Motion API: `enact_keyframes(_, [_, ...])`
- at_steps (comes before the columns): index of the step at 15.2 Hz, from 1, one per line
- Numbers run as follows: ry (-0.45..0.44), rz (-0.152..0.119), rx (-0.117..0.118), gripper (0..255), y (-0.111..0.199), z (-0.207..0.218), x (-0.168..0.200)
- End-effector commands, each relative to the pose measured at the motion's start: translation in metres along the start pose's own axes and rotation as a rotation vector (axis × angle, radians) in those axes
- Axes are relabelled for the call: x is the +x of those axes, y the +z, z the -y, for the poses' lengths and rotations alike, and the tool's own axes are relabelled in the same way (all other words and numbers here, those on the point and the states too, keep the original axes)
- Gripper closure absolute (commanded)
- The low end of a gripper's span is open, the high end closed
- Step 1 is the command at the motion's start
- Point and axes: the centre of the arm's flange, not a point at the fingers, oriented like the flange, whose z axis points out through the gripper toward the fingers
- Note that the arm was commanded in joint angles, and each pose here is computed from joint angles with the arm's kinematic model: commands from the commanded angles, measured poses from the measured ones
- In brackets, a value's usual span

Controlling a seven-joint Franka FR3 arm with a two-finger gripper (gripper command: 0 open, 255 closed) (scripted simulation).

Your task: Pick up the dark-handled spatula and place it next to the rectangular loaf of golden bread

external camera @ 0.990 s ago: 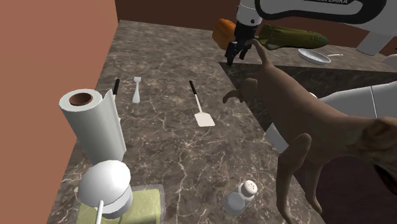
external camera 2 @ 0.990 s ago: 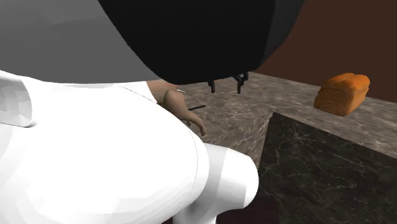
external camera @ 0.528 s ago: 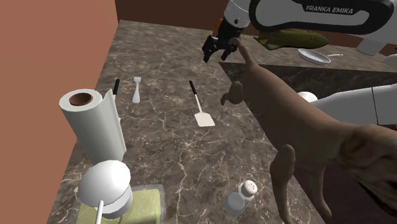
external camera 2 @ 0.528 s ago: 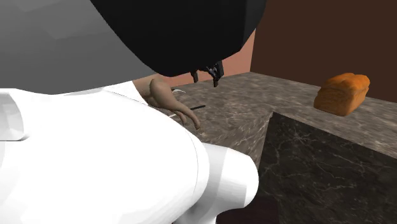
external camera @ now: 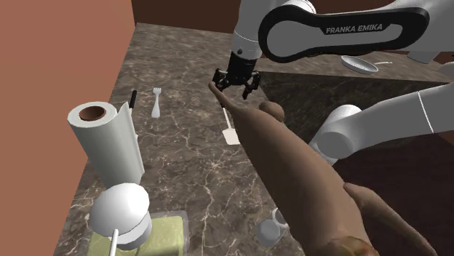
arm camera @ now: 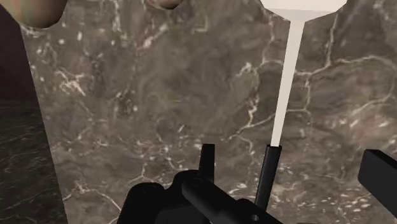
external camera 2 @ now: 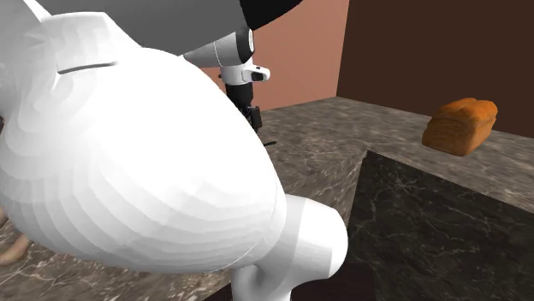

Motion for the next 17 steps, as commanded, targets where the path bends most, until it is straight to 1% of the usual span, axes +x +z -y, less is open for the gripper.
enact_keyframes(1, [0.067, 0.024, -0.019, 0, 0.010, 0.016, -0.010])
enact_keyframes(9, [0.067, 0.024, -0.019, 0, 0.050, 0.015, -0.011])
enact_keyframes(16, [0.067, 0.024, -0.019, 0, 0.050, 0.015, -0.011])
enact_keyframes(17, [0.067, 0.024, -0.019, 255, 0.050, 0.015, -0.011])
